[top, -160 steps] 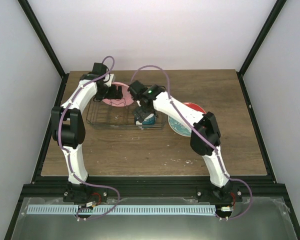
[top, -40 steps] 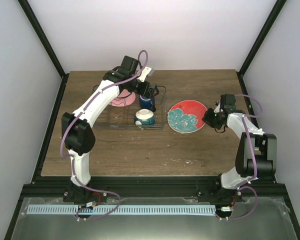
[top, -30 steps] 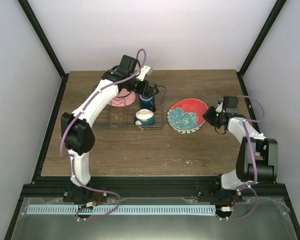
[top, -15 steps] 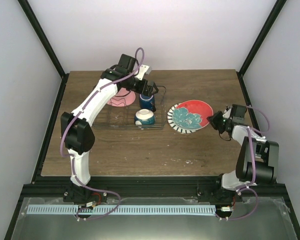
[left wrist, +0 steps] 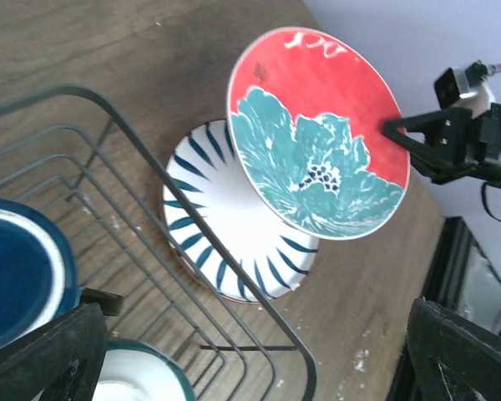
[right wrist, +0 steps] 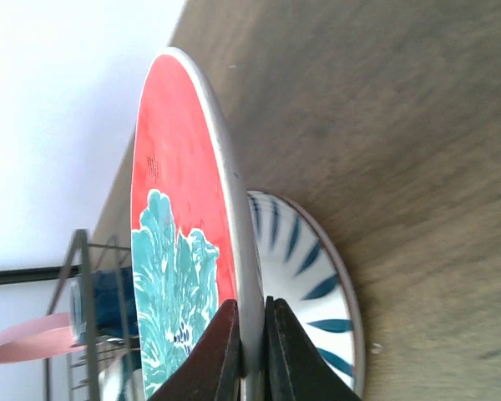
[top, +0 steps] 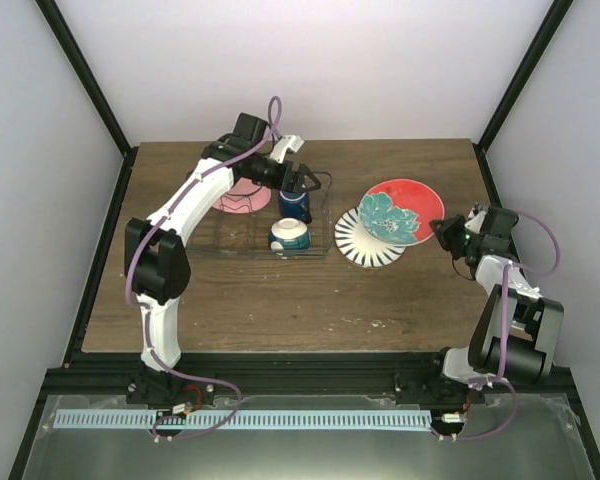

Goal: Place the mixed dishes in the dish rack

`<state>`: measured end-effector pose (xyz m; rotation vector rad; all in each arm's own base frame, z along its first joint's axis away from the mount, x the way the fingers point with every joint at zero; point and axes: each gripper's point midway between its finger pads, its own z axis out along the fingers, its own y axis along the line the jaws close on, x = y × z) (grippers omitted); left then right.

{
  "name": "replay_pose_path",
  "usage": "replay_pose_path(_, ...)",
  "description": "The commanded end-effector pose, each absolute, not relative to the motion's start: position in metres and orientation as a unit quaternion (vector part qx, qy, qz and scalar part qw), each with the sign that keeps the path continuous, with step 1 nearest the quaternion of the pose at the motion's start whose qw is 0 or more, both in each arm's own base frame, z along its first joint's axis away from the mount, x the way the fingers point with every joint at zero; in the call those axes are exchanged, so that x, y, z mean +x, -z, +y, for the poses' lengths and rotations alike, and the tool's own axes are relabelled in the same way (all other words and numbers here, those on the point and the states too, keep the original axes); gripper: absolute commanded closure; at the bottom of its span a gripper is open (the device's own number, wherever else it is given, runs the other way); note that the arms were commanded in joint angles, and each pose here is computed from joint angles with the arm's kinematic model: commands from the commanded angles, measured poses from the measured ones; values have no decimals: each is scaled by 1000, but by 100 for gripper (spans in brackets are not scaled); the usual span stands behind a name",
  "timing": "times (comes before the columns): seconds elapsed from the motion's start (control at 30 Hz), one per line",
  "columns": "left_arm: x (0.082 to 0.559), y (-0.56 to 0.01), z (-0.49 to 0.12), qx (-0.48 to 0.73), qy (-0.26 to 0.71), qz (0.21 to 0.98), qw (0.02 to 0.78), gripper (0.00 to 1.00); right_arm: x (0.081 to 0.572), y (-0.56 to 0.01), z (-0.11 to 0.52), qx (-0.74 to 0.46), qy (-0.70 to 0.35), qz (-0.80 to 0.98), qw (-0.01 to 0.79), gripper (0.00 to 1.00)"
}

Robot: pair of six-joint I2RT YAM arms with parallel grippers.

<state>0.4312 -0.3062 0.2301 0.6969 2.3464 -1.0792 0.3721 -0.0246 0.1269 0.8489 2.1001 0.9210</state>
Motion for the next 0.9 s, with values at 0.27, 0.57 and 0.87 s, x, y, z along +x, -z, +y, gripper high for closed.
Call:
replay_pose_path(0.27, 436, -224, -306, 245, 454, 828, 218, 2, 391, -254, 11, 147, -502, 724, 450, 99)
replay_pose_path(0.57, 440, -217, -310, 243, 462, 825, 216, 4, 404, -271, 52, 73, -513, 728, 449, 99)
replay_pose_path(0.87, 442, -219, -312, 241, 465, 823, 221, 8, 425, -270, 97, 32, -539, 728, 423, 99)
